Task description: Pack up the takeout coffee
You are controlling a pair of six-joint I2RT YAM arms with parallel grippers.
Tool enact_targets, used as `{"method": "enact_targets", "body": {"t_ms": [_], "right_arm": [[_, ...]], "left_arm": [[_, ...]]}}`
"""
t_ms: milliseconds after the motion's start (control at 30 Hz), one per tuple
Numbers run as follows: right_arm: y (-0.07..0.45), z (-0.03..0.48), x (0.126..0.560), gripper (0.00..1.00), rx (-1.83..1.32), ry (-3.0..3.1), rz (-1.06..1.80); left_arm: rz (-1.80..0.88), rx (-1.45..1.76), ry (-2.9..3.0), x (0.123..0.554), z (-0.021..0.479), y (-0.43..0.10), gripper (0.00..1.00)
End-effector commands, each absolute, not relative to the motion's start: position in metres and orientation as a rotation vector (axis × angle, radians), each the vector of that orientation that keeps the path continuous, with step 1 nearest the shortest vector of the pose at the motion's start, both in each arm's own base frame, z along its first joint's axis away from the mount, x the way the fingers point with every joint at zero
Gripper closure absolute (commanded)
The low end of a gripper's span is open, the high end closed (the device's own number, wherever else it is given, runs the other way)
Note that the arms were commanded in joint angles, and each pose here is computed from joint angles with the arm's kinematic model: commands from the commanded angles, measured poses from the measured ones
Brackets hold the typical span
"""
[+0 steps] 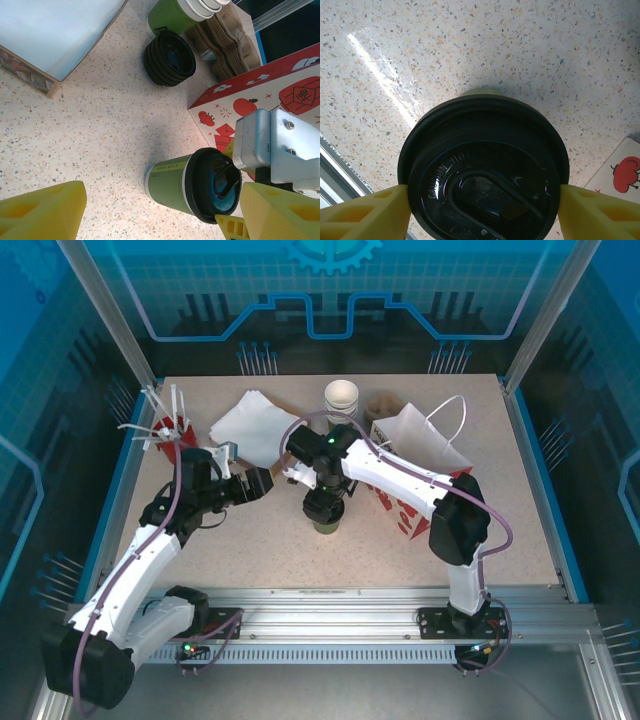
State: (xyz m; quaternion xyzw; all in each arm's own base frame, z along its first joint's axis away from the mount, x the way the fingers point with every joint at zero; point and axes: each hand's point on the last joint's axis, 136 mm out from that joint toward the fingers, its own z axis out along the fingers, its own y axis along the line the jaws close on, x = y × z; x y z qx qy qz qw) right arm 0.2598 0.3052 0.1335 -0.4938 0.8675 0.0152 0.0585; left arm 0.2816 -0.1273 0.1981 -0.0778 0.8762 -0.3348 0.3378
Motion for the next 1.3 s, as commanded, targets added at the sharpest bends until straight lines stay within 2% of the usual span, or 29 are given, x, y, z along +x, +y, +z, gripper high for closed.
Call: {"method": "enact_targets", "body": {"t_ms": [0,333,767,1267], "right_arm": [[0.295,0.121,0.254,0.25,-1.534,2.663,-0.013],[0.295,0.119,0.253,0.23,-1.542,2.662,-0.012],[0.293,0.115,0.252,0.26,-1.544,2.666,-0.016],[0.297,0.136,0.252,0.52,-1.51,2.616,0.045]], "left_arm": [[-0.898,-0.197,2.28,0.28,0.197,-0.129,0.18],[-0.899,-0.199,2.281,0.28,0.196,-0.129,0.18],[-0.903,-0.198,2.278,0.28,0.197,-0.13,0.18],[-0.915,-0.2,2.268,0.28,0.2,-0.13,0.18]]}}
